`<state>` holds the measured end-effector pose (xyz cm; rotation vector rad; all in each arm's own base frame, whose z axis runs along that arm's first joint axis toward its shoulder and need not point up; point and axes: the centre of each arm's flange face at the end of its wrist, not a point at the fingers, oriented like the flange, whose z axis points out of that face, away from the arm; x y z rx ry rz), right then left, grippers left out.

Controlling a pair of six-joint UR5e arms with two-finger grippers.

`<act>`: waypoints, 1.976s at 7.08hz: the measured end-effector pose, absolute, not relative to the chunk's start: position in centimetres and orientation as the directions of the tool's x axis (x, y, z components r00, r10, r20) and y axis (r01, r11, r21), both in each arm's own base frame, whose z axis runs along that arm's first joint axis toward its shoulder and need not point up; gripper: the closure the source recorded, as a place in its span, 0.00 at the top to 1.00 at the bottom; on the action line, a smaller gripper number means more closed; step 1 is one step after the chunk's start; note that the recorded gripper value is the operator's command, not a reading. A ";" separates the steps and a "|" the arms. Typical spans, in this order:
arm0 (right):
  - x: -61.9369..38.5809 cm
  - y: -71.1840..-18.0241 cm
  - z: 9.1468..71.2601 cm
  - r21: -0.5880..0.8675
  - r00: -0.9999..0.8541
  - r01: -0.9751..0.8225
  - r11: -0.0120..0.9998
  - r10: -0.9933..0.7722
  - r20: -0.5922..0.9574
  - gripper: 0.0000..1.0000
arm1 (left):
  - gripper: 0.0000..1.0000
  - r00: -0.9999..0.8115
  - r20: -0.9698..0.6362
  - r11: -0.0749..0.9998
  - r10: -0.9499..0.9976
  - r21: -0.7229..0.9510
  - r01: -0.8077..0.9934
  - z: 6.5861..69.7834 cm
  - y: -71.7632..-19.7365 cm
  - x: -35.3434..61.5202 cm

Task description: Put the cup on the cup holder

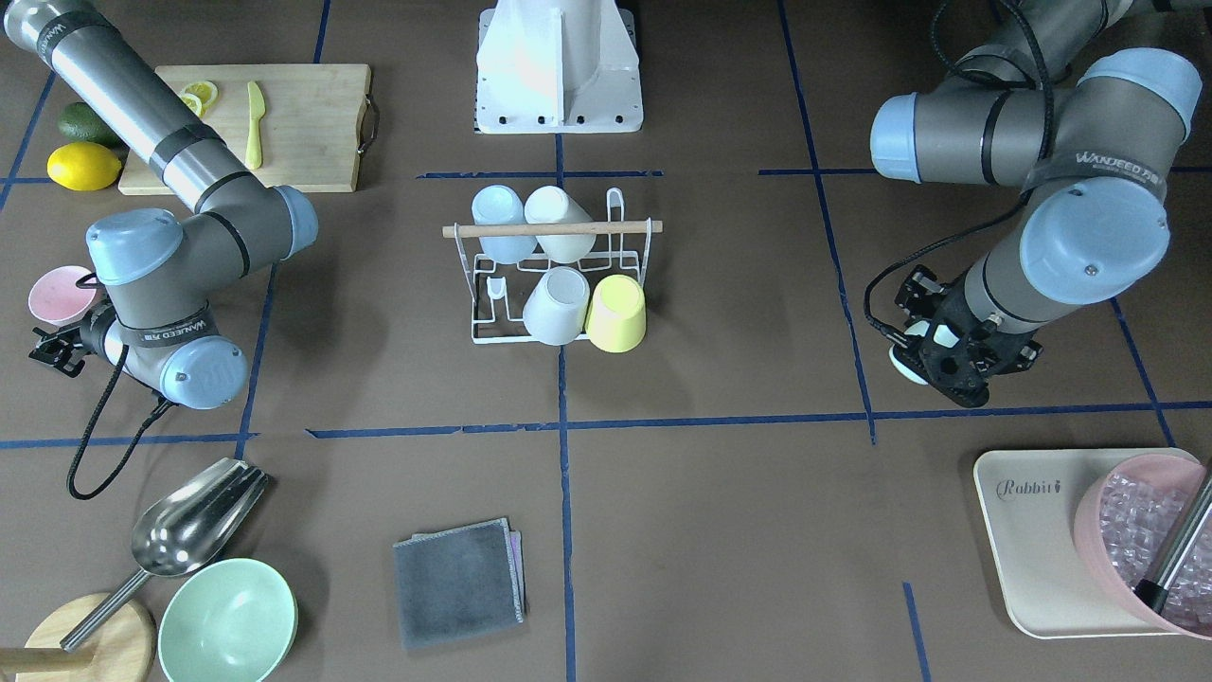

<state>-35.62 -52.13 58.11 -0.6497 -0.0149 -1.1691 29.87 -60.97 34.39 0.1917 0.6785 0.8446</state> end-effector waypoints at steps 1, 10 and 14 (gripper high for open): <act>-35.6 -52.0 58.2 -0.467 0.413 0.854 0.229 -0.844 0.341 0.99 | 0.06 0.428 -0.425 0.603 0.798 0.532 -0.595 32.3 -60.9 30.9; -36.6 -52.5 53.9 -0.394 0.403 0.882 0.259 -0.847 0.347 0.08 | 0.06 0.317 -0.077 0.076 0.945 0.997 0.014 18.1 -51.3 30.7; -33.1 -58.6 41.6 0.240 0.371 0.842 0.483 -0.842 0.392 0.09 | 0.06 0.401 0.006 -0.159 0.916 0.923 0.350 18.4 -40.0 35.5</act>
